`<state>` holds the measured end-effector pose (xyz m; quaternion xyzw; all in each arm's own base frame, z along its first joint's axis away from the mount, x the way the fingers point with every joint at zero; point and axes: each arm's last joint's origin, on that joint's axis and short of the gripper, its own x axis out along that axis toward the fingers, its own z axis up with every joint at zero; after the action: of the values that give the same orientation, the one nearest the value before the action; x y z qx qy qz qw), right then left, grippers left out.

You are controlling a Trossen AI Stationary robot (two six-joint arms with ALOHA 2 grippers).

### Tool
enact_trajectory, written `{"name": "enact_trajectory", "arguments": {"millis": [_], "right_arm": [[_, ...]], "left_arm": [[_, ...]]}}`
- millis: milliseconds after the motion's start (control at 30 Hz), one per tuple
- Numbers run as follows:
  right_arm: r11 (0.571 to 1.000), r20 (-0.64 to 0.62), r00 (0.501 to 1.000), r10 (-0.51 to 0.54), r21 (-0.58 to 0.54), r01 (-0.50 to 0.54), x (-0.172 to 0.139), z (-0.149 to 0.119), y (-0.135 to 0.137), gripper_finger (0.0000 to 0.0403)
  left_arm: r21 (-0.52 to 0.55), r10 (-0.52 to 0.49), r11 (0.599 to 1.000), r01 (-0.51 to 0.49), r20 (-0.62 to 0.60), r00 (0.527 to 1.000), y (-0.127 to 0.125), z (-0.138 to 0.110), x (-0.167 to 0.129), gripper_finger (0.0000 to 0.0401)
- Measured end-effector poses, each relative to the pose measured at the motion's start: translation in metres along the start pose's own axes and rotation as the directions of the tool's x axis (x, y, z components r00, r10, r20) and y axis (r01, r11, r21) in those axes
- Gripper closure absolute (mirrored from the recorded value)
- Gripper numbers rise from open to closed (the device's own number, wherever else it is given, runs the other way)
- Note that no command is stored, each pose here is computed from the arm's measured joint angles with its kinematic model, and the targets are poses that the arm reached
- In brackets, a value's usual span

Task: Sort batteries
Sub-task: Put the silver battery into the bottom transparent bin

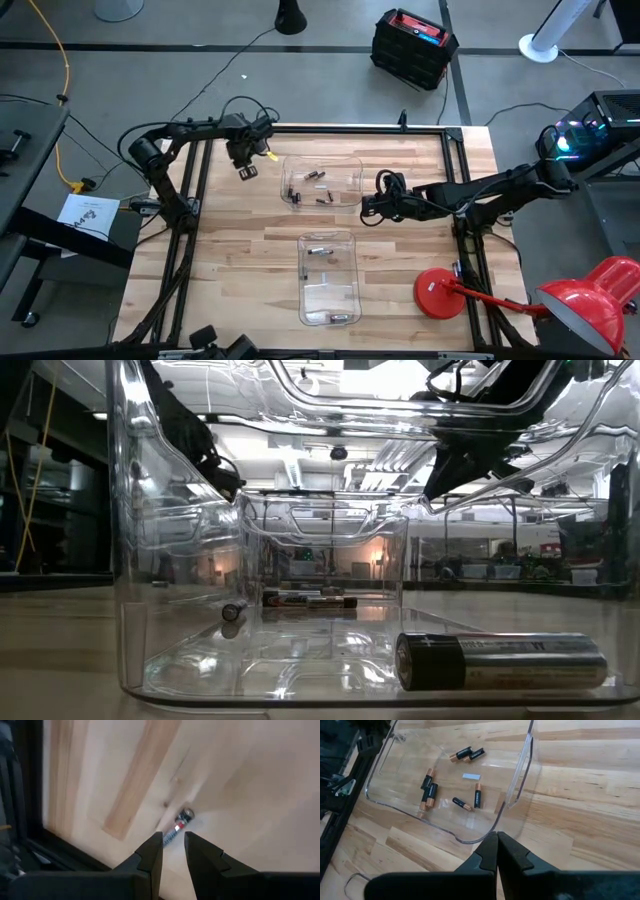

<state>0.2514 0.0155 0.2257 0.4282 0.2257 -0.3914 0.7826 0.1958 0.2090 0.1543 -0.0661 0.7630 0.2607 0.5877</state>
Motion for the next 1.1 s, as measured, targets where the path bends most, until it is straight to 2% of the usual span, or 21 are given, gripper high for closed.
{"name": "enact_trajectory", "arguments": {"millis": [200, 400, 667, 800, 967, 1033, 1100], "right_arm": [[1.000, 0.000, 1.000, 0.003, 0.002, -0.003, 0.000, 0.000, 0.000, 0.0403], [1.000, -0.001, 1.000, 0.003, 0.002, -0.003, 0.000, 0.000, 0.000, 0.0403], [1.000, -0.011, 1.000, 0.006, 0.026, -0.005, 0.000, 0.000, 0.000, 0.0403], [0.999, -0.021, 1.000, 0.009, 0.036, -0.009, 0.000, -0.001, 0.001, 0.0403], [1.000, -0.027, 1.000, 0.012, 0.027, -0.012, 0.000, -0.001, 0.001, 0.0403], [1.000, -0.026, 1.000, 0.009, 0.018, -0.009, 0.000, -0.001, 0.000, 0.0403], [1.000, -0.018, 1.000, 0.006, 0.005, -0.006, 0.000, -0.001, 0.000, 0.0403]], "left_arm": [[0.108, -0.001, 0.994, 0.001, 0.003, 1.000, 0.002, 0.000, 0.001, 0.0327], [0.172, -0.063, 0.983, 0.060, 0.013, 0.998, 0.006, -0.001, 0.005, 0.0327], [0.199, -0.093, 0.973, 0.112, -0.104, 0.990, 0.003, 0.006, 0.034, 0.0327], [0.238, -0.018, 0.969, 0.059, -0.169, 0.985, -0.005, 0.014, 0.041, 0.0330], [0.156, -0.017, 0.987, 0.045, -0.175, 0.984, -0.016, 0.017, 0.034, 0.0383], [0.090, -0.013, 0.996, 0.026, -0.145, 0.989, -0.018, 0.017, 0.027, 0.0388], [0.036, -0.046, 0.998, 0.050, -0.089, 0.995, -0.018, 0.015, 0.016, 0.0389]]}}
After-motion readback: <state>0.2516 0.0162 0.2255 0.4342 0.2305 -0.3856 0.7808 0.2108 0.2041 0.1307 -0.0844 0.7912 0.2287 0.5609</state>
